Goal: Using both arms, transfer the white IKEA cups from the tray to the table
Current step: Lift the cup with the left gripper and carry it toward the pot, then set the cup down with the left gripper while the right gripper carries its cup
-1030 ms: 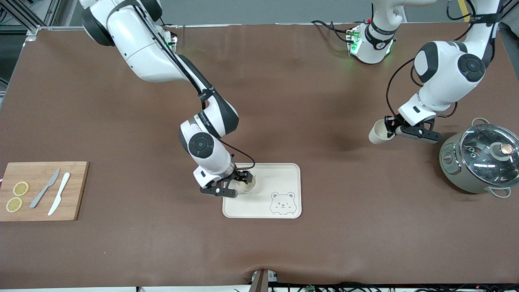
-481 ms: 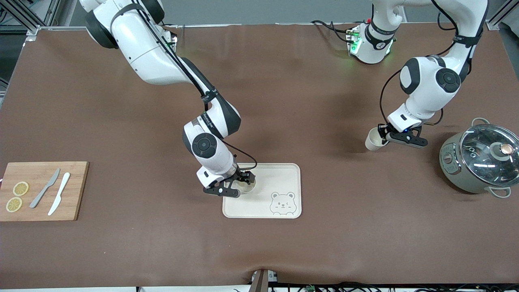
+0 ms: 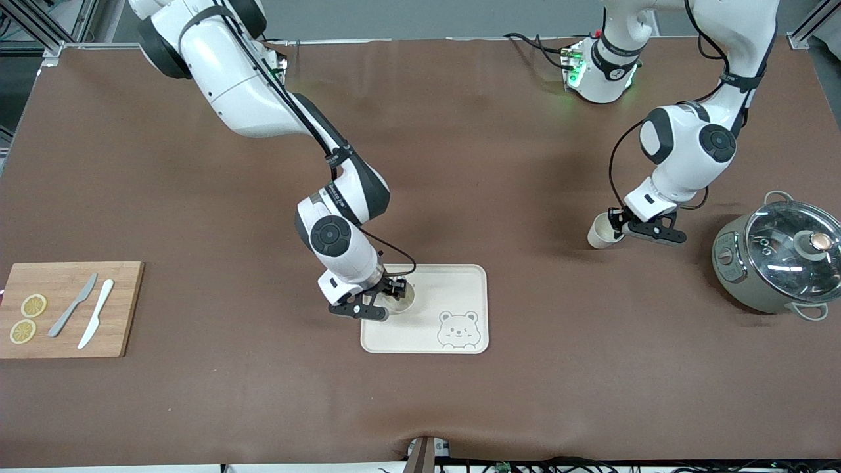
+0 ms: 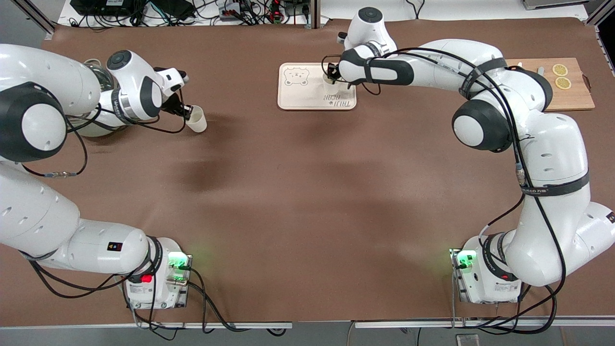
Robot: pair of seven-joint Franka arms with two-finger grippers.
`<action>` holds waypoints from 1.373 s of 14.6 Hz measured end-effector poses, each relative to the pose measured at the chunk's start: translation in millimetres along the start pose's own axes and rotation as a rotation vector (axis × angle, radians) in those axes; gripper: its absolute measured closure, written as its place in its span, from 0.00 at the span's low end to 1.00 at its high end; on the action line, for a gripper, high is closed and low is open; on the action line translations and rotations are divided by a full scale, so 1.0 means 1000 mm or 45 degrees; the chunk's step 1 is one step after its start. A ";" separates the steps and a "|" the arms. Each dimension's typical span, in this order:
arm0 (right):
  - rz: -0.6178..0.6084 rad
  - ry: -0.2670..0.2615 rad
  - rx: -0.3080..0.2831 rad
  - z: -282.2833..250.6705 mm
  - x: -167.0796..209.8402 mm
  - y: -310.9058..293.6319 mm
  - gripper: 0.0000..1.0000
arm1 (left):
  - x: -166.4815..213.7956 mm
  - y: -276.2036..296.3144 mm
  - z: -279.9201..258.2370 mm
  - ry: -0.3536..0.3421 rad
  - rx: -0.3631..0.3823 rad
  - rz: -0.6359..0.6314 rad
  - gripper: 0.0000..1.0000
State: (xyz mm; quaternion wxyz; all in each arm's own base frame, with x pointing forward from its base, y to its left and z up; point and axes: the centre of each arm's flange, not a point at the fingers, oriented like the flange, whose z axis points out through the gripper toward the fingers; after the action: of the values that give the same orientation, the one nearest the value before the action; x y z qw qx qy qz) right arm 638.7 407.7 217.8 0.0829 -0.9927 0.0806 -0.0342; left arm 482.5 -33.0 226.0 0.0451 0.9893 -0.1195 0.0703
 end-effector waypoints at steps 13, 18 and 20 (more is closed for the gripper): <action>0.000 0.002 -0.001 -0.001 0.001 0.000 0.96 | 0.009 -0.002 -0.007 0.037 -0.024 0.074 0.05; 0.009 0.017 0.006 -0.006 0.005 0.000 0.96 | 0.024 0.000 -0.067 -0.017 -0.145 0.046 0.00; 0.028 0.005 -0.007 -0.018 0.008 -0.002 0.96 | 0.031 -0.006 -0.099 -0.032 -0.191 0.025 0.00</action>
State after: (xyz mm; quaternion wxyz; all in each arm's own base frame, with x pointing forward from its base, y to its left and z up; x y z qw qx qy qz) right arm 645.8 405.0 236.6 0.0803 -0.9919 0.0916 -0.0351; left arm 501.7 -23.7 327.5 0.1169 0.9827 -0.1349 0.0493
